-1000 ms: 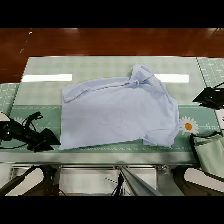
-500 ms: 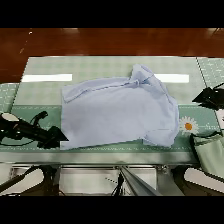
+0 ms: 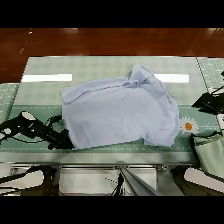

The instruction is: Fold the shirts.

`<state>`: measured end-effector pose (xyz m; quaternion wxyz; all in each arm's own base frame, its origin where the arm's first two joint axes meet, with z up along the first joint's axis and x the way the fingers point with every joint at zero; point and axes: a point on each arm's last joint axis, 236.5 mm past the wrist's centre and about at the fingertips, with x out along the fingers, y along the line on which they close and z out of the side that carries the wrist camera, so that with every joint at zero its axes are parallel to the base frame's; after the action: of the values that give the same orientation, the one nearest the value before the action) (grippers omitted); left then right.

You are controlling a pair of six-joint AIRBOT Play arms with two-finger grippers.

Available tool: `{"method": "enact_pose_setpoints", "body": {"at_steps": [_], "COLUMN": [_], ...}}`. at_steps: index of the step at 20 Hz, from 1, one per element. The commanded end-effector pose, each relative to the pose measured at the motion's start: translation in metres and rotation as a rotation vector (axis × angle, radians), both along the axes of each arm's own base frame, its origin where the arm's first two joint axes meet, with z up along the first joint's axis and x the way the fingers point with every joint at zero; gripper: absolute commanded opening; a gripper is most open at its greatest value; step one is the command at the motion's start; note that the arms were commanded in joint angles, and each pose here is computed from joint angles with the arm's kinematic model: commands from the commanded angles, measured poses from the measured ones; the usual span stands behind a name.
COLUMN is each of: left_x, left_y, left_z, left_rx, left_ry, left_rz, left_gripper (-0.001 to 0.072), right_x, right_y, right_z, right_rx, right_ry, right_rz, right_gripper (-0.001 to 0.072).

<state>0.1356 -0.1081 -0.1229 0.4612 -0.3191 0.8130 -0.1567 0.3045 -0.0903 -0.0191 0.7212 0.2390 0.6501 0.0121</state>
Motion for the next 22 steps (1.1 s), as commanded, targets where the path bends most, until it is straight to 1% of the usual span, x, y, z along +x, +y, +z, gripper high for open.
{"method": "enact_pose_setpoints", "body": {"at_steps": [1,2,7,8,9,10,13,14,15,17,19,22], "left_x": [0.010,0.010,0.010,0.010,0.010,0.011,0.014,0.017,0.021,0.038,0.071,0.142], "left_y": [0.006,0.006,0.006,0.006,0.006,0.006,0.007,0.008,0.009,0.009,0.007,0.010], "left_z": [-0.014,-0.014,-0.014,-0.014,-0.014,-0.014,-0.015,-0.014,-0.013,-0.005,0.019,0.113], "left_rx": [0.045,0.044,0.040,0.037,0.037,0.037,0.045,0.049,0.053,0.052,0.042,0.055], "left_ry": [-0.061,-0.064,-0.074,-0.078,-0.080,-0.080,-0.096,-0.108,-0.123,-0.176,-0.295,-0.660], "left_rz": [-0.003,-0.006,-0.015,-0.019,-0.020,-0.020,-0.018,-0.017,-0.015,0.001,0.029,0.059], "left_gripper": [0.0018,0.0018,0.0018,0.0018,0.0018,0.0018,0.0018,0.0018,0.0018,0.0017,0.0017,0.0017], "right_x": [-0.026,-0.034,-0.069,-0.069,-0.065,-0.062,-0.066,-0.066,-0.067,-0.064,-0.050,0.008], "right_y": [0.024,0.030,0.048,0.052,0.057,0.062,0.076,0.082,0.088,0.096,0.103,0.105], "right_z": [-0.020,-0.027,-0.059,-0.063,-0.066,-0.070,-0.087,-0.091,-0.091,-0.085,-0.060,0.028], "right_rx": [0.102,0.122,0.166,0.177,0.188,0.192,0.144,0.135,0.128,0.139,0.173,0.158], "right_ry": [0.067,0.092,0.187,0.181,0.163,0.151,0.174,0.181,0.185,0.186,0.132,-0.165], "right_rz": [0.031,0.037,0.038,0.026,0.013,0.008,0.041,0.050,0.075,0.105,0.137,0.157], "right_gripper": [0.0569,0.0582,0.0579,0.0571,0.0531,0.0531,0.0531,0.0511,0.0331,0.0021,0.0024,0.0024]}}
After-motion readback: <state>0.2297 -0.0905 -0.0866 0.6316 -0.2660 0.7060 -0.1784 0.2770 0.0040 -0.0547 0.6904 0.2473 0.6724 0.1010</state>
